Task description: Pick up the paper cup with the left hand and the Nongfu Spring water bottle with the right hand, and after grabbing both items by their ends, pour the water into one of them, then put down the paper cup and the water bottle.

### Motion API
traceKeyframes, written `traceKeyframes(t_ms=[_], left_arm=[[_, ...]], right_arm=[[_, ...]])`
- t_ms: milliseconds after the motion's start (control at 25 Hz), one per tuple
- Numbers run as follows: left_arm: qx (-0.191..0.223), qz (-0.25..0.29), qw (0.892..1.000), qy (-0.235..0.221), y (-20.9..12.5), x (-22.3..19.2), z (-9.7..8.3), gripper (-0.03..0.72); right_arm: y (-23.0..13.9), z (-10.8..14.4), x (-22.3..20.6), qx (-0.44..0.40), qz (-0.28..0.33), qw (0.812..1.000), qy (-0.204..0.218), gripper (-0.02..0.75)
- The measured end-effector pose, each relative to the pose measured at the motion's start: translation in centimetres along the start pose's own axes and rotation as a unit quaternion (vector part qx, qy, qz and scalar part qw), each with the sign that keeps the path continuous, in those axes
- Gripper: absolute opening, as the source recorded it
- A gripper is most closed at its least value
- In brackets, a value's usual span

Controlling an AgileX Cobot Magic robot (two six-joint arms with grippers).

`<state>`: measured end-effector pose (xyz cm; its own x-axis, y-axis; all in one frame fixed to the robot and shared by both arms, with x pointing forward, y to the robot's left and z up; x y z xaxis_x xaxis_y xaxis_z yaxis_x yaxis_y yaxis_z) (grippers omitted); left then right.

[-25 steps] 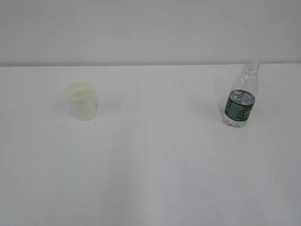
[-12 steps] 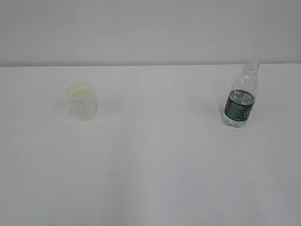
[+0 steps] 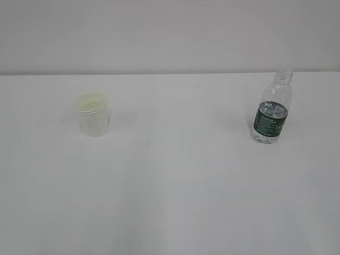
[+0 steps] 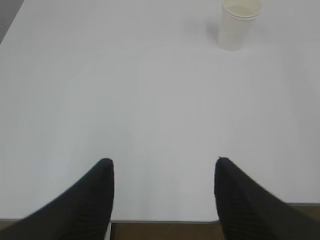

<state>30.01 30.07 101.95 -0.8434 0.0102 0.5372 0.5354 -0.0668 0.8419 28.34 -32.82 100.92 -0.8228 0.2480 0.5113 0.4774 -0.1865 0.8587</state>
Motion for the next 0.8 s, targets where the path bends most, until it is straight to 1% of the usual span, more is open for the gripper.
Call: traceKeyframes(t_ms=[80, 160, 200, 320, 560, 800], left_arm=[[0.0, -0.009, 1.0, 0.001, -0.03, 0.24, 0.0, 0.451], [0.0, -0.034, 0.999, 0.002, -0.18, 0.91, -0.01, 0.45], [0.002, -0.037, 0.999, 0.005, -0.14, 1.02, 0.02, 0.45], [0.006, -0.037, 0.999, 0.013, -0.16, 0.98, 0.12, 0.443], [0.007, -0.037, 0.999, 0.014, -0.16, 0.98, 0.14, 0.439], [0.007, -0.037, 0.999, 0.014, -0.16, 0.98, 0.14, 0.414]], right_arm=[[0.03, 0.01, 0.0, 0.0, -0.001, 1.0, 0.0, 0.572], [0.01, 0.01, -0.02, 0.0, -0.001, 1.0, 0.0, 0.572], [0.01, 0.01, -0.02, 0.0, -0.001, 1.0, 0.0, 0.572], [0.01, 0.01, -0.02, 0.0, -0.001, 1.0, 0.0, 0.572], [0.01, 0.01, -0.02, 0.0, -0.001, 1.0, 0.0, 0.572], [0.01, 0.01, -0.02, 0.0, -0.001, 1.0, 0.0, 0.572]])
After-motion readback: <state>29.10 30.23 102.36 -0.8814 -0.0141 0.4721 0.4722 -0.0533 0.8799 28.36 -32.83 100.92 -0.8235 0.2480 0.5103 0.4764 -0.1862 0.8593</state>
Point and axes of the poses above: a point on each arm's last joint axis where the gripper is mounted, x pointing back along that axis away from the gripper, z along the wrist's bending axis when the last joint is at zero, y = z × x, the point moved 7 cm from there along -x, pointing out along that axis toward the gripper, and after that the axes turned 8 degrees about -x, right-handed, at the moved point
